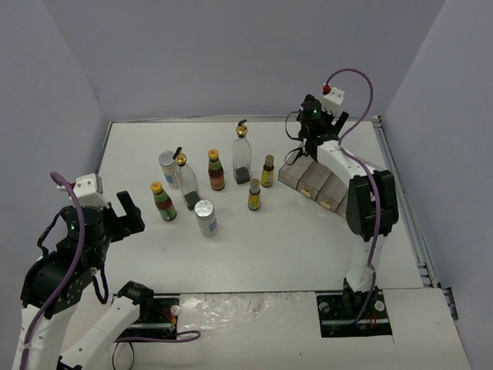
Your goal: Organize the condiment bottles
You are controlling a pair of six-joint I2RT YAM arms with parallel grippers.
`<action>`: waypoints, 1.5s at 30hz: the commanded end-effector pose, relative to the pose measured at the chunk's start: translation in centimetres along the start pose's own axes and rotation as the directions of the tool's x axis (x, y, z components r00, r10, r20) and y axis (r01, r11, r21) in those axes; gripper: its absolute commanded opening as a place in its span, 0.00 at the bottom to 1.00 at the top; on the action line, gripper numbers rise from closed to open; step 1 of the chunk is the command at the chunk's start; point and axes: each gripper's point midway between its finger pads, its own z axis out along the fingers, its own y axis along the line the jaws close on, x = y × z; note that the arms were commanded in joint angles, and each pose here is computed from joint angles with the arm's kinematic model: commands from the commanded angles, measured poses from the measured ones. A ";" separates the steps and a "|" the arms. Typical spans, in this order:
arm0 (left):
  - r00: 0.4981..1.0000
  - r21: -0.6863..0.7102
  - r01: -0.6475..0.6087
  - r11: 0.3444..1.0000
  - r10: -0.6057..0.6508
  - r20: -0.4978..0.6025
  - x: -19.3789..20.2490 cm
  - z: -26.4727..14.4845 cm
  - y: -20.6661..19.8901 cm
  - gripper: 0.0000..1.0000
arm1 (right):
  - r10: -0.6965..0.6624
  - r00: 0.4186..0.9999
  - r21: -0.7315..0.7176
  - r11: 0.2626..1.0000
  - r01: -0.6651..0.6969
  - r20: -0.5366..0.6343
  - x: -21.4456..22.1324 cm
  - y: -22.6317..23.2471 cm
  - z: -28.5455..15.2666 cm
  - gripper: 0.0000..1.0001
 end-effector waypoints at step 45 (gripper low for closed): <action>0.998 0.029 0.027 0.999 -0.029 0.052 -2.2 -0.1 -1.1 0.97 | -0.139 0.983 -0.779 0.600 0.179 0.119 3.3 19.0 -22.9 1.00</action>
